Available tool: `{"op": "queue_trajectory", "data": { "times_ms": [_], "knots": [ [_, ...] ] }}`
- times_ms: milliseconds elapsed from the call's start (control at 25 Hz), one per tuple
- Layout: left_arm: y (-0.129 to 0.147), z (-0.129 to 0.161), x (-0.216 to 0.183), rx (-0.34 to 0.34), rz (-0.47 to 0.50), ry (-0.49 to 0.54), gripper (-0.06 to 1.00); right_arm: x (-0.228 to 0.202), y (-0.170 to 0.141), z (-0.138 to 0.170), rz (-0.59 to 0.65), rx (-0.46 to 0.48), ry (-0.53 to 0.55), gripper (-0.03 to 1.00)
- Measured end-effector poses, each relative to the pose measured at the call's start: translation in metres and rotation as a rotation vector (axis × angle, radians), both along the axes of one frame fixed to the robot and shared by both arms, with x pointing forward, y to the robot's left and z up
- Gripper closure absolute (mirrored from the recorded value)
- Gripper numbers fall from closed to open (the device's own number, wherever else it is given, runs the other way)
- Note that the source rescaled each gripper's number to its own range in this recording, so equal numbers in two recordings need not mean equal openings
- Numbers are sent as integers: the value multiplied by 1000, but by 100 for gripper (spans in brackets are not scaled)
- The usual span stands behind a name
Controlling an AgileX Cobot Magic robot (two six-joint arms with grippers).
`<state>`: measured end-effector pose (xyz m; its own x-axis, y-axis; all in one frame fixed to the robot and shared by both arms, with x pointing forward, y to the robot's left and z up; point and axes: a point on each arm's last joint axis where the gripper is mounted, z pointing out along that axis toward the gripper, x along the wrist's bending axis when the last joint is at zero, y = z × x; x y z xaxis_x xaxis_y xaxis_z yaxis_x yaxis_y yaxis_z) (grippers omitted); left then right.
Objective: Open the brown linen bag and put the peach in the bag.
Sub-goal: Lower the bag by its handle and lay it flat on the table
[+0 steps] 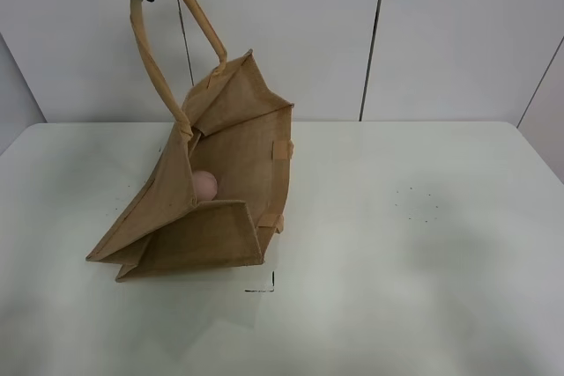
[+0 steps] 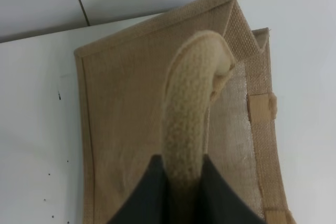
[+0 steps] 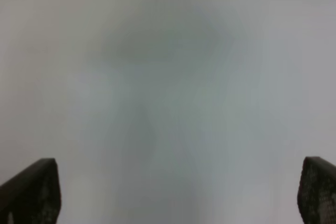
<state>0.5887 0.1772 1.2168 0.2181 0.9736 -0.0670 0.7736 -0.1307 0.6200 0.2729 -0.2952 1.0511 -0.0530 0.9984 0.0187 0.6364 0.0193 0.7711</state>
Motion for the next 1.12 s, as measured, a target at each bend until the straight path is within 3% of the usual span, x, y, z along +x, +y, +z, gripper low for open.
{"op": "queue_trajectory", "data": {
  "times_ms": [240,680,840,1120],
  "knots": [
    [0,0,0,14,-19,-5,94,-36,-1,4,0,9,-235,-3],
    [-1,-8,2,22,-23,14,94,-38,-1,2,0,9,-243,-3],
    [-8,-47,13,26,-35,118,94,-38,-1,2,0,9,-243,-3],
    [-28,-156,51,18,-53,288,94,-38,-1,2,0,9,-243,-3]
  ]
}}
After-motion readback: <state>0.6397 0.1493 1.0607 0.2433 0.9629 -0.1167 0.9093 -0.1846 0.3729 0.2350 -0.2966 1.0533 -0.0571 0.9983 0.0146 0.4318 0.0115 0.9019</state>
